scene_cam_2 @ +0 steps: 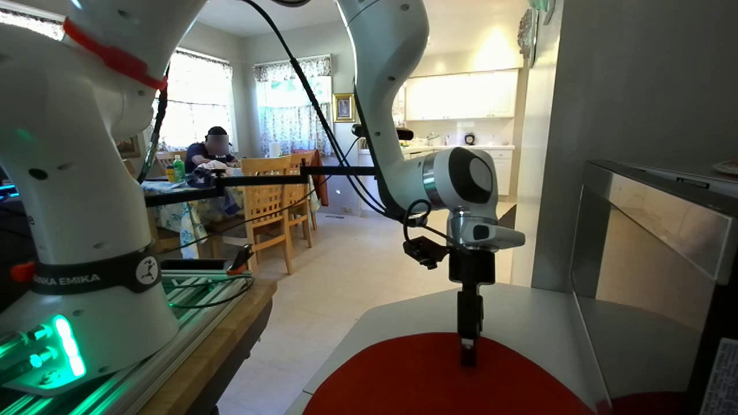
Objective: Move the red placemat to the left.
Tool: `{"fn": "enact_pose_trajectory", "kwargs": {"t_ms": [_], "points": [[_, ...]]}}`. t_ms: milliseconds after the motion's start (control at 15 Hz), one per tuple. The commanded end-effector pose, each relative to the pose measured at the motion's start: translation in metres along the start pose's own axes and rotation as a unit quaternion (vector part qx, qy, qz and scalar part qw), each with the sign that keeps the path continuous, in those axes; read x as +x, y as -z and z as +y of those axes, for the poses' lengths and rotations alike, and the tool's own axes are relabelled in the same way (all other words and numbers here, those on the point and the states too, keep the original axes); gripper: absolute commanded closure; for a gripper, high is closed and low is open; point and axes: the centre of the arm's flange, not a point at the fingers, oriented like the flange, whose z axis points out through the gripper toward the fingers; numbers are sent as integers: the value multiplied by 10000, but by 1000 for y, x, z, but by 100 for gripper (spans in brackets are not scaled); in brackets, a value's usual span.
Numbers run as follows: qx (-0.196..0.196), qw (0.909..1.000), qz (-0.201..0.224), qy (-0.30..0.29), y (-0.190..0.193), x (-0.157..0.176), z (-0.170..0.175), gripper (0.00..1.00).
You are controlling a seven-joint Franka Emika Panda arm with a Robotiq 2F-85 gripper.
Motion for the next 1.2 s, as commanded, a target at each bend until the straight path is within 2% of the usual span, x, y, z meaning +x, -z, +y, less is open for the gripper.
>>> {"fn": "enact_pose_trajectory", "kwargs": {"t_ms": [0, 67, 200, 333, 733, 1133], "points": [[-14, 10000, -60, -41, -2, 5, -3, 58], [-9, 10000, -32, -37, 1, 6, -2, 70], [23, 10000, 38, -35, 9, 9, -2, 88], [89, 9999, 122, -51, 20, 13, -2, 100], [312, 9990, 315, -37, 50, 17, -8, 99], [610, 9968, 481, 193, 81, 8, -28, 99]]}}
